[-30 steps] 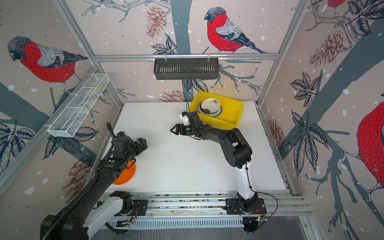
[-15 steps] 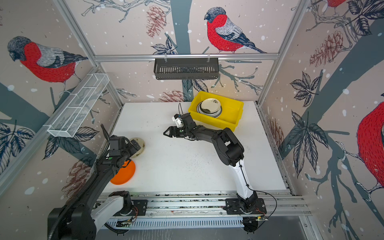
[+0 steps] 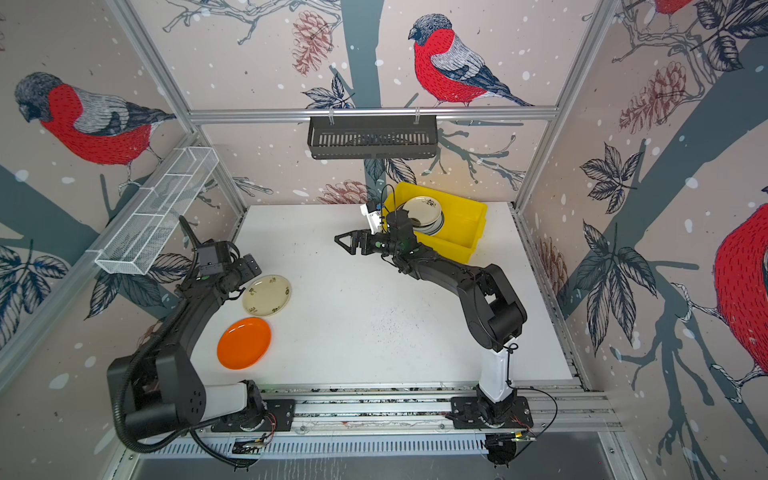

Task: Place the plates into the plastic bin on the countertop
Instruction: 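Withdraw the right gripper toward the cream plates while the left gripper approaches the character-printed plate, then close the left gripper on the character-printed plate's rim and tilt it upright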

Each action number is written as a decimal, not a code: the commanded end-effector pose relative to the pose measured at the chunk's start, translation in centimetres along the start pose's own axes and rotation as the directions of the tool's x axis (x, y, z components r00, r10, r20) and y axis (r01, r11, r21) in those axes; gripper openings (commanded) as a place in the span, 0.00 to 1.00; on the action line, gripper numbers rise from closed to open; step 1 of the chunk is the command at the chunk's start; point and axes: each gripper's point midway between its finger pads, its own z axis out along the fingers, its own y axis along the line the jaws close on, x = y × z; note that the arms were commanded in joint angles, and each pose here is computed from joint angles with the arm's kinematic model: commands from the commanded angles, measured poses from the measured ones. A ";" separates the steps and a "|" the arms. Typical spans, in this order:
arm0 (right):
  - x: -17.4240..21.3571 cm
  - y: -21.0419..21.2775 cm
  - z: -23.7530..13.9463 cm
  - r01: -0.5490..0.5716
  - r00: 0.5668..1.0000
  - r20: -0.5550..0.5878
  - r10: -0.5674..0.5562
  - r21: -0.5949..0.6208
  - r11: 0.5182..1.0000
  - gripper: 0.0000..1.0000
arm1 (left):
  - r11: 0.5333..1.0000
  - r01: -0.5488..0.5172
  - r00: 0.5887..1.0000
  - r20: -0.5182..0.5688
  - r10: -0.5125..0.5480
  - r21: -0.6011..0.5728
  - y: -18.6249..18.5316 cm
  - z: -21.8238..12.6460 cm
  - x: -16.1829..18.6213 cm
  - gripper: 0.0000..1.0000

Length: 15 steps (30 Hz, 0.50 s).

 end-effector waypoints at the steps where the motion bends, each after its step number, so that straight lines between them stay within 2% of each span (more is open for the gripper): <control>1: -1.2 0.7 -1.2 0.050 0.997 0.062 -0.049 -0.026 0.998 1.00 | 0.987 -0.134 0.979 -0.141 0.145 0.084 -0.2 0.7 2.7 0.91; 3: -1.1 0.4 -1.7 0.049 0.997 0.062 -0.048 -0.019 0.999 1.00 | 0.980 -0.167 0.963 -0.195 0.186 0.110 -0.3 1.3 4.2 0.88; 6: -1.2 0.1 -2.0 0.047 0.997 0.063 -0.046 -0.004 0.999 1.00 | 0.975 -0.157 0.953 -0.237 0.191 0.156 -0.8 2.5 5.7 0.85; 9: -1.4 0.2 -2.4 0.054 0.997 0.060 -0.053 -0.002 0.999 1.00 | 0.976 -0.164 0.926 -0.318 0.203 0.145 -0.6 3.7 6.4 0.77; 15: -1.7 1.0 -3.5 0.065 0.996 0.067 -0.062 -0.037 0.997 1.00 | 0.979 -0.173 0.914 -0.352 0.201 0.111 0.1 4.8 6.9 0.77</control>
